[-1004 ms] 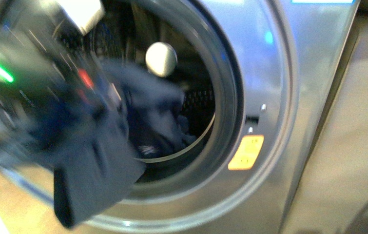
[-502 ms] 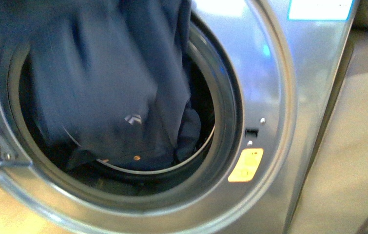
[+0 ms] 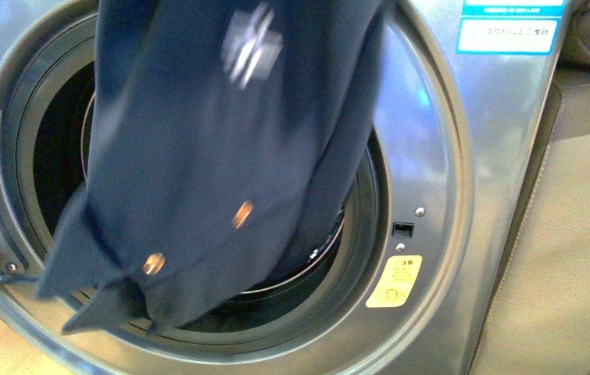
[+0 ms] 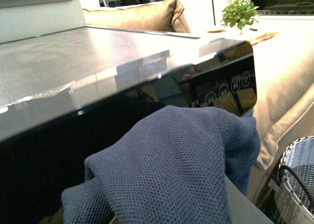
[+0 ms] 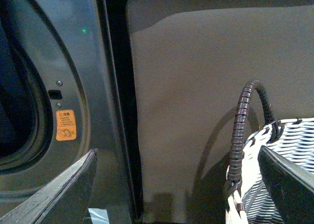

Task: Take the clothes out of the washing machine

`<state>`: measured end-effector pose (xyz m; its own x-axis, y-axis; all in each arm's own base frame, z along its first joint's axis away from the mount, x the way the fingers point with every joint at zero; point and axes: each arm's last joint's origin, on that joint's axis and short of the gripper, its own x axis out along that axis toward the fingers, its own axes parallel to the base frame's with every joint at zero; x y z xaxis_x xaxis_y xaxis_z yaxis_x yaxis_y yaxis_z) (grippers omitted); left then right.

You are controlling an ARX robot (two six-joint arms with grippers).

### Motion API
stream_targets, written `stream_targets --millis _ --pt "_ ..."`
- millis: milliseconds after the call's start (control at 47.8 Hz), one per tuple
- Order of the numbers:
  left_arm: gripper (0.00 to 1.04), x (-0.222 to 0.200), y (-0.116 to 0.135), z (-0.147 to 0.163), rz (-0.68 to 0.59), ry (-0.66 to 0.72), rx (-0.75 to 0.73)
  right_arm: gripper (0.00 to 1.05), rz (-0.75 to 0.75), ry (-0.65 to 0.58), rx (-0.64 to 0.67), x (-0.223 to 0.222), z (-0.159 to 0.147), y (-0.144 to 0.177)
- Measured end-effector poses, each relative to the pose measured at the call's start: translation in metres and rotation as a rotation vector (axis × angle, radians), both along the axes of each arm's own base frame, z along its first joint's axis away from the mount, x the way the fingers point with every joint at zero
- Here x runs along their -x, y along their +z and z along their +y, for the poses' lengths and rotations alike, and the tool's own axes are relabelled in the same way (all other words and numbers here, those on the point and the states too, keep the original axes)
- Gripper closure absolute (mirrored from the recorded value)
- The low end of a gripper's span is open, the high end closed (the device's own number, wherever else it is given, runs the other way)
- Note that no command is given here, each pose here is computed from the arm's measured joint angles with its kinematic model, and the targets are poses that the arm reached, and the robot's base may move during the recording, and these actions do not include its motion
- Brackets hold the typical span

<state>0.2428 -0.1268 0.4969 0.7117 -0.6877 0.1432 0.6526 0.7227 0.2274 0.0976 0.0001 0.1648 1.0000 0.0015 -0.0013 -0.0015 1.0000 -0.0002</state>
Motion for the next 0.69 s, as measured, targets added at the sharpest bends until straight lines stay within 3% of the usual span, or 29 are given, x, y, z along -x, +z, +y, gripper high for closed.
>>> stream_targets --millis 146,376,690 --pt "0.94 -0.002 0.025 -0.016 -0.012 -0.025 0.017 0.08 0.000 0.000 0.000 0.000 0.000 0.000" --pt "0.94 0.027 0.086 -0.041 -0.098 -0.114 0.067 0.08 0.000 0.000 0.000 0.000 0.000 0.000" --pt "0.94 0.039 0.101 -0.036 -0.146 -0.126 0.100 0.08 0.000 0.000 0.000 0.000 0.000 0.000"
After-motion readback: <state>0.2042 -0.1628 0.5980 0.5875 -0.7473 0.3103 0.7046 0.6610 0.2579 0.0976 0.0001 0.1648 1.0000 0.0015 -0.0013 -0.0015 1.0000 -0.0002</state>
